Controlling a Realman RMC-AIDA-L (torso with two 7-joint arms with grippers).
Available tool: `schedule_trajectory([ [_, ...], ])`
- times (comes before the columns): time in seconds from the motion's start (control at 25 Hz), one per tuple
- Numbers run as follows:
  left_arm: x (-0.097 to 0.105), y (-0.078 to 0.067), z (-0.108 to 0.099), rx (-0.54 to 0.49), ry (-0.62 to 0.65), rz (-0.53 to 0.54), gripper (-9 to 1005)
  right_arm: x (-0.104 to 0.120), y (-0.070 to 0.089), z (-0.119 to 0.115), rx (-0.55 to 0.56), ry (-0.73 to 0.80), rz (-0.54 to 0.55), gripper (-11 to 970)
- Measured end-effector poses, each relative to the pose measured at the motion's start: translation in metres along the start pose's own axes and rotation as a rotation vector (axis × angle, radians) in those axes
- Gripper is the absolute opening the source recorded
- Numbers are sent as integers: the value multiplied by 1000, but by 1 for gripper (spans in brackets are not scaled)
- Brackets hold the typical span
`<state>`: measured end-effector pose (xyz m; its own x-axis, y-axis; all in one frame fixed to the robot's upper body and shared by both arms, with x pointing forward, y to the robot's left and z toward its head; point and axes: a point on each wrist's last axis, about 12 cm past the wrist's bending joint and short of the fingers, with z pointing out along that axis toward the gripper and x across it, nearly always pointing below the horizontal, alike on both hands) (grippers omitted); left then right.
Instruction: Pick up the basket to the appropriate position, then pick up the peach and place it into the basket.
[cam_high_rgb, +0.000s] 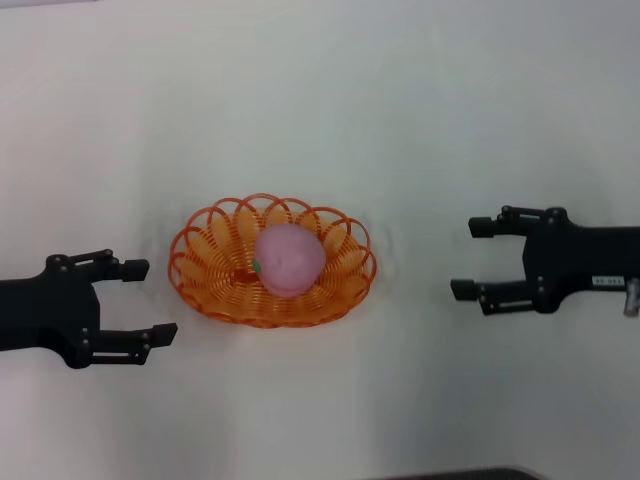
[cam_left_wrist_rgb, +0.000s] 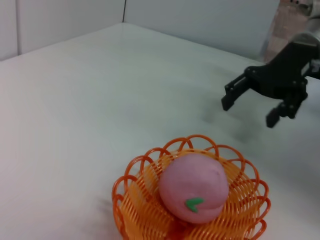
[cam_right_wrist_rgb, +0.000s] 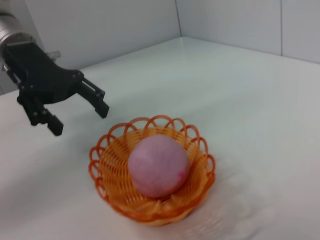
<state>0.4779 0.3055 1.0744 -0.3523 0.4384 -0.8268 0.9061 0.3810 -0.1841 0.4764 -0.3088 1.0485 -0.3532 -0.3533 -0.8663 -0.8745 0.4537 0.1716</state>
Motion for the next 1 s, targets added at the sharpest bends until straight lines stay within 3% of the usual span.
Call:
schedule_trajectory([
  [0.4, 2, 0, -2, -9, -9, -13, 874, 15, 10, -5, -4, -11, -81, 950],
  [1.0, 3, -1, -2, -3, -1, -16, 874, 14, 9, -16, 27, -54, -83, 945],
])
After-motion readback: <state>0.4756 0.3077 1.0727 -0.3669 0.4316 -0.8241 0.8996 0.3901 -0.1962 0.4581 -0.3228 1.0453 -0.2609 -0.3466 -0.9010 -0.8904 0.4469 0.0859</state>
